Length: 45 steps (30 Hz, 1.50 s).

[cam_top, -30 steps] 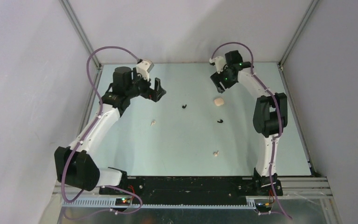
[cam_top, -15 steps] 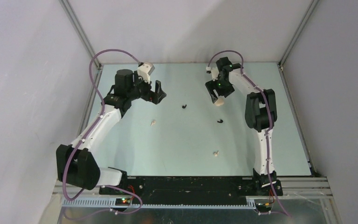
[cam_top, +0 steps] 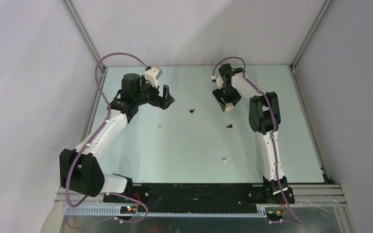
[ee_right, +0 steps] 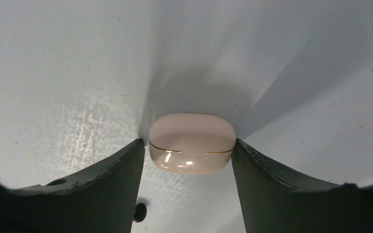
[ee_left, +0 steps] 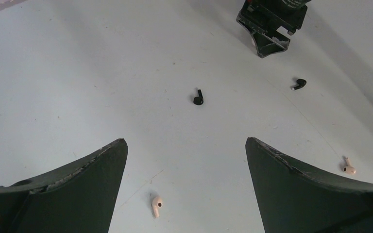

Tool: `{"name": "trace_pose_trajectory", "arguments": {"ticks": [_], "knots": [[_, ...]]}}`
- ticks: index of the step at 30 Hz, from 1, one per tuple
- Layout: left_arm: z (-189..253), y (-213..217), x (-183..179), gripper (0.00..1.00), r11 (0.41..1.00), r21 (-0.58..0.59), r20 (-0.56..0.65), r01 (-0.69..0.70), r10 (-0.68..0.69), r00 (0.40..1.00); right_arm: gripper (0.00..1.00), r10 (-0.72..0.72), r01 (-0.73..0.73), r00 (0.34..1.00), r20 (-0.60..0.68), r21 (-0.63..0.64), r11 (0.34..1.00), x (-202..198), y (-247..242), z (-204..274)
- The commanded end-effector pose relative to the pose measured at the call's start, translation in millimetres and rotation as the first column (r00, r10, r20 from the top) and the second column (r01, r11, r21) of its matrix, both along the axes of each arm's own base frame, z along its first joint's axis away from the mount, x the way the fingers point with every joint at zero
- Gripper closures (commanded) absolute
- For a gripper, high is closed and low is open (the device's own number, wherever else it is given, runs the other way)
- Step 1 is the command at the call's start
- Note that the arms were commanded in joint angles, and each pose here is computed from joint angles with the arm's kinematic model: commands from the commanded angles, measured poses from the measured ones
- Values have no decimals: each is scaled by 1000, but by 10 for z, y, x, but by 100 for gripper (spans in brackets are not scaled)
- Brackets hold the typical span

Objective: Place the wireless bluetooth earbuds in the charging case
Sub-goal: Pick up the charging case at the center of the board.

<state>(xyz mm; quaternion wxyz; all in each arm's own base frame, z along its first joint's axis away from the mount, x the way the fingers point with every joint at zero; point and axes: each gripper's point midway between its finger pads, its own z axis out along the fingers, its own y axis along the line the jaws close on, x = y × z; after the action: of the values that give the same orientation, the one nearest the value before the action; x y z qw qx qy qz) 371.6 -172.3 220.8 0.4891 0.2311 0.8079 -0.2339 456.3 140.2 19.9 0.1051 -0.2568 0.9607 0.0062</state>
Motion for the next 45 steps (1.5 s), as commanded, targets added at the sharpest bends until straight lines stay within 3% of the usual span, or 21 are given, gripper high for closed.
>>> {"name": "trace_pose_trajectory", "arguments": {"ticks": [1, 5, 11, 14, 19, 23, 24, 26, 27, 32, 33, 34, 35, 36, 37, 39, 42, 45], "knots": [[16, -97, 15, 1, 1000, -20, 13, 14, -14, 1000, 38, -1, 3, 999, 36, -59, 998, 63, -68, 104], [-29, -173, 3, 1, 999, -26, -3, 32, -32, 999, 53, 59, -63, 991, 117, 25, 998, 65, 54, 356], [-71, -328, -30, 1, 993, -88, -64, 79, -85, 994, 57, 215, -291, 932, 291, 251, 923, -241, 398, 1161], [-29, -443, -93, 1, 981, -139, -100, 134, -149, 984, 57, 293, -443, 868, 401, 360, 821, -618, 572, 1680], [157, -647, -198, 1, 949, -224, -116, 222, -252, 961, 57, 373, -650, 734, 568, 428, 628, -1257, 765, 2389], [487, -846, -472, 1, 890, -235, 21, 390, -396, 918, 57, 412, -748, 659, 629, 487, 451, -1779, 888, 2732], [646, -890, -570, 1, 874, -182, 132, 451, -433, 892, 57, 415, -748, 661, 625, 508, 427, -1874, 894, 2798], [695, -946, -769, 1, 832, -83, 246, 548, -516, 820, 56, 418, -750, 661, 624, 562, 347, -2095, 937, 2946], [739, -978, -850, 1, 786, -7, 312, 618, -586, 748, 56, 420, -754, 654, 629, 588, 294, -2207, 973, 3029], [820, -1008, -1222, 1, 632, 116, 381, 766, -741, 553, 54, 429, -703, 682, 592, 692, 163, -2519, 1031, 3144], [901, -1014, -1300, 1, 578, 180, 432, 796, -773, 464, 54, 433, -688, 692, 577, 709, 155, -2546, 1034, 3112], [815, -970, -1451, 1, 538, 175, 387, 825, -808, 445, 54, 437, -675, 697, 568, 725, 136, -2577, 1042, 3111], [777, -913, -1643, 1, 448, 245, 394, 860, -856, 334, 54, 441, -658, 708, 551, 741, 131, -2600, 1043, 3075], [754, -889, -1771, 1, 393, 288, 395, 873, -879, 266, 54, 446, -644, 713, 541, 757, 111, -2627, 1054, 3071], [733, -829, -1927, 1, 312, 383, 410, 870, -901, 142, 53, 449, -624, 725, 522, 774, 107, -2644, 1055, 3037], [738, -799, -2082, 1, 238, 460, 417, 855, -908, 29, 53, 463, -588, 738, 491, 805, 82, -2696, 1079, 2989], [805, -821, -2189, 1, 196, 490, 438, 850, -898, -46, 53, 502, -561, 733, 459, 825, 65, -2814, 1162, 2888], [810, -867, -2268, 1, 167, 448, 450, 878, -891, -60, 52, 540, -571, 708, 456, 819, 57, -2911, 1269, 2809]]}}
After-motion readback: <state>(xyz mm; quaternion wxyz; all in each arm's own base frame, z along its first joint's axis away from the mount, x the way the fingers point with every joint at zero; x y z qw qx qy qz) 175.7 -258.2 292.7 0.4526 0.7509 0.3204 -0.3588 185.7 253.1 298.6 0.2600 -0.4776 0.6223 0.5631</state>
